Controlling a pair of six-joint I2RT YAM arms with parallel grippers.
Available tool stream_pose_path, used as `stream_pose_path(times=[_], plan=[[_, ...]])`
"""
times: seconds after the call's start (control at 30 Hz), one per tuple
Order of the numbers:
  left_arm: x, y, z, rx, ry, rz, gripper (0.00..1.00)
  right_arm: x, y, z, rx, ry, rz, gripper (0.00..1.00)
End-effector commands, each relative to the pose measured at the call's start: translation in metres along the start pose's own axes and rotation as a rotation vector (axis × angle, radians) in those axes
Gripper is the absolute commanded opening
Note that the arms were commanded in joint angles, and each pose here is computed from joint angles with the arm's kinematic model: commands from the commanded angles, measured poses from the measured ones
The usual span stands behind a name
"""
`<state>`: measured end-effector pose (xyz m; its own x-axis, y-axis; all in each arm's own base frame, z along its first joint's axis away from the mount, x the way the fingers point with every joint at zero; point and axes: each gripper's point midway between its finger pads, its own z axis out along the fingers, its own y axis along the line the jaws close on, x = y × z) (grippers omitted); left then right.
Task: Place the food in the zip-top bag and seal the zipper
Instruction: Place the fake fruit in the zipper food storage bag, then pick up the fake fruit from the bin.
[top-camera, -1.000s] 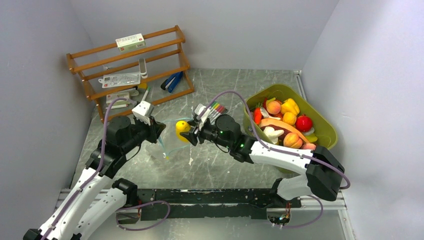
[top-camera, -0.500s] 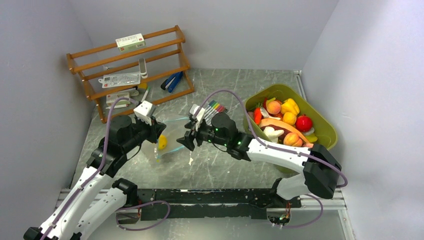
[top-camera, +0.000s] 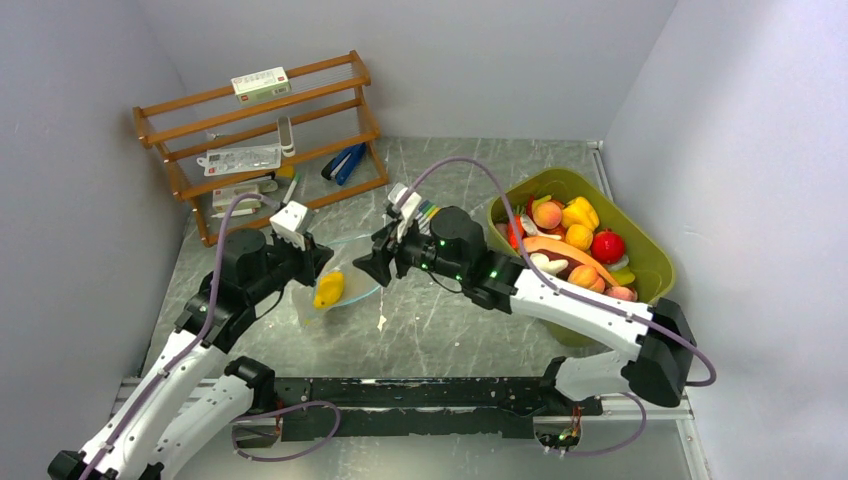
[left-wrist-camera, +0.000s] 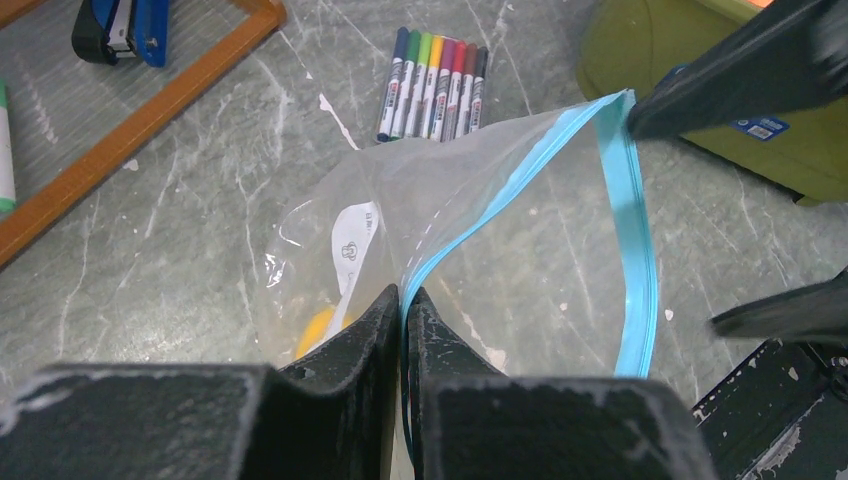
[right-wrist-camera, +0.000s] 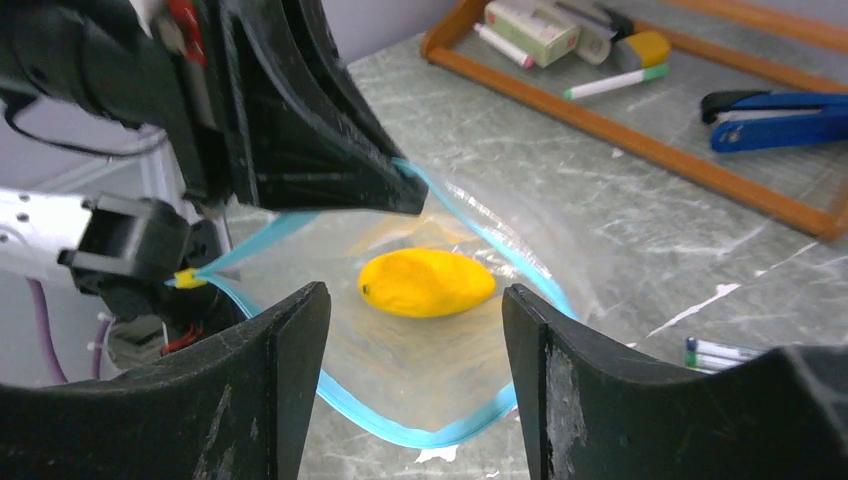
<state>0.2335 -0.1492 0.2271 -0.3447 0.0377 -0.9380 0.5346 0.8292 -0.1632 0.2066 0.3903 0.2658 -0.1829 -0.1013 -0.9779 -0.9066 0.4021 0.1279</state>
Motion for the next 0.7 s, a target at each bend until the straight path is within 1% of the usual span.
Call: stream_pose_path(times=[0.0,0.17,0.23,0.3,0.43,0.53,0.6,0.67], plan=[[-0.007,-0.002,-0.001,0.014,-0.016,0.019,0.07,-0.033,-0.011,-0.022,0.097,-0.017,-0.001,0.62],[-0.011,-0.006,-0.003,0.033,-0.040,0.026,0.07,-0.039,-0.045,-0.047,0.306,-0.008,-0.021,0.51],[-0.011,-0.005,-0.004,0.030,-0.043,0.027,0.07,-0.040,-0.070,-0.065,0.462,-0.003,-0.010,0.49],[-0.011,-0.005,-0.004,0.031,-0.041,0.028,0.07,-0.038,-0.095,-0.083,0.612,0.017,0.023,0.49],[-0.010,-0.008,-0.003,0.047,-0.030,0.028,0.07,-0.022,-0.143,-0.124,0.873,0.114,0.113,0.48],[-0.011,-0.009,-0.004,0.052,-0.032,0.027,0.07,-0.010,-0.168,-0.149,0.963,0.158,0.184,0.48],[-0.012,-0.009,-0.005,0.052,-0.038,0.028,0.07,0.000,-0.184,-0.169,1.060,0.188,0.236,0.49],[-0.012,-0.009,-0.006,0.049,-0.045,0.029,0.07,0.012,-0.195,-0.191,1.153,0.232,0.251,0.49]])
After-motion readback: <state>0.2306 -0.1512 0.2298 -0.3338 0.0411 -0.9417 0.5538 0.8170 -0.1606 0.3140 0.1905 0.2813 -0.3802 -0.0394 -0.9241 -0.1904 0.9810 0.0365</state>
